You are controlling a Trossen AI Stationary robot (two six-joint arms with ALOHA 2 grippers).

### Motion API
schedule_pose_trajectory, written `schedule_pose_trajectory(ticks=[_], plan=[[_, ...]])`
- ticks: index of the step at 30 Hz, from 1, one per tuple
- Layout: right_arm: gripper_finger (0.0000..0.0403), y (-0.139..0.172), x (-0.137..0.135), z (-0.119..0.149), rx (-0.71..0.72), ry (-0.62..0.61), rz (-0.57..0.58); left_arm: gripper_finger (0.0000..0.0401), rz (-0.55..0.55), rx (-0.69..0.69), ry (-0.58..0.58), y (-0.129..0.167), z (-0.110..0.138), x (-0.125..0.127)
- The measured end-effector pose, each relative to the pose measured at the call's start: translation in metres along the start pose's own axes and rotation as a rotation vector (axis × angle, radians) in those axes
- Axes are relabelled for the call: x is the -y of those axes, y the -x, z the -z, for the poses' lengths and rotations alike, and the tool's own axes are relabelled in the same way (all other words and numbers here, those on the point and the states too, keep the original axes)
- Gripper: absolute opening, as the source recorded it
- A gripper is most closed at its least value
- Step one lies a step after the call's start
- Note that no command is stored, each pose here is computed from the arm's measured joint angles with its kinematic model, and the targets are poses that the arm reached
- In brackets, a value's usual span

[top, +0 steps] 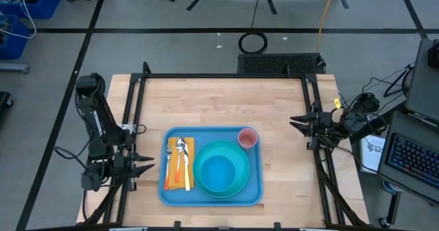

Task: Set up tray
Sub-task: Return to Home Position

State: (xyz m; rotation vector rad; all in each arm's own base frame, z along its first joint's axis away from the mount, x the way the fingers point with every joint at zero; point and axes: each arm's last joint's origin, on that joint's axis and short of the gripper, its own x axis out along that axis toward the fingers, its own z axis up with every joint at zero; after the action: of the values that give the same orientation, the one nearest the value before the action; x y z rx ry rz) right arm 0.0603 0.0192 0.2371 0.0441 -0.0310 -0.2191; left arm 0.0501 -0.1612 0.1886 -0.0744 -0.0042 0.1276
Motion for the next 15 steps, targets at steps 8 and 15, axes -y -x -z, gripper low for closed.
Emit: schedule_pose_trajectory(ticks=[8, 15], plan=[[0.0075, 0.0, -0.001, 0.003, -0.024, 0.027, -0.005, 0.0104, -0.046, 0.004, 0.031, -0.007, 0.012, -0.011], [0.0075, 0.0, -0.001, 0.003, -0.023, 0.028, -0.005, 0.0104, -0.055, -0.004, -0.031, -0.011, 0.012, -0.012]])
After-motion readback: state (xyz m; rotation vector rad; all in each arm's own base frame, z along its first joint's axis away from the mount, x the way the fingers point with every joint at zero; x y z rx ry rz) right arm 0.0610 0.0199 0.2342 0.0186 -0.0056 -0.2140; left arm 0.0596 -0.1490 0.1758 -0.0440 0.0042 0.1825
